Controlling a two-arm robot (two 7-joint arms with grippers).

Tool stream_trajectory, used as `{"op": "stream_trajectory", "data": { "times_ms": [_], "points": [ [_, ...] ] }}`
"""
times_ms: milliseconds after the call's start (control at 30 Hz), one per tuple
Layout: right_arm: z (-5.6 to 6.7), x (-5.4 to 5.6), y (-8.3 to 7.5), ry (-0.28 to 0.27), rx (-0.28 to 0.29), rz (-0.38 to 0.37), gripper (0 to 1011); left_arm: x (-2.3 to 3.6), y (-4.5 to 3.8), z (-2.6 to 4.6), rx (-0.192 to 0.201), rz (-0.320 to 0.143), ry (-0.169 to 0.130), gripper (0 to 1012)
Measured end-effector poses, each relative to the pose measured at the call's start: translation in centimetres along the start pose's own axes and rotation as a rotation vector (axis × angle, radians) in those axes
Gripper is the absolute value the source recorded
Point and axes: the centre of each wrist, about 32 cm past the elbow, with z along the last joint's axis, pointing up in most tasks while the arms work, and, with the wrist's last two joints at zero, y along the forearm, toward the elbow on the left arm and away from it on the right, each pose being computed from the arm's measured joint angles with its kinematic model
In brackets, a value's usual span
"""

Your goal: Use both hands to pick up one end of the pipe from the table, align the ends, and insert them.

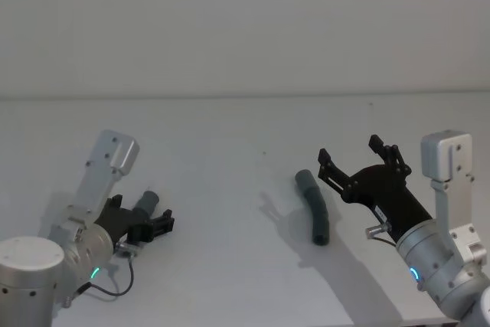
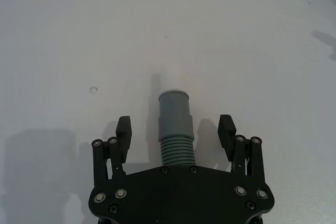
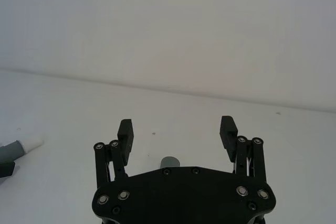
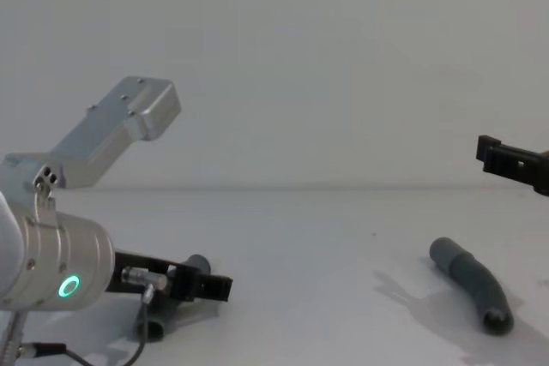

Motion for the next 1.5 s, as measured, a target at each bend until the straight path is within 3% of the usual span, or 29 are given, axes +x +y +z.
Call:
{"op": "stream_trajectory", "data": {
  "times_ms": [200, 600, 733, 1000, 1500],
  "points": [
    [0.00, 0.00, 0.00, 0.000, 0.000, 0.000, 1002, -0.08, -0.15, -0.07, 0.007, -0.001, 0.004, 904],
    [0.00, 0.00, 0.00, 0.000, 0.000, 0.000, 1002, -0.28, -0.28, -0.20, 0.011, -0.002, 0.010, 507],
    [0.00, 0.00, 0.00, 0.000, 0.000, 0.000, 1002, -0.31, -0.30, -0.26, 0.012, -0.002, 0.010, 430],
    [0.00, 0.00, 0.00, 0.000, 0.000, 0.000, 1002, -0.31, -0.33, -0.42, 0.011, -0.002, 0.010, 367],
    [0.00, 0.00, 0.00, 0.000, 0.000, 0.000, 1002, -0.15, -0.18, -0.74, -0.002, 0.003, 0.010, 344]
  ]
}}
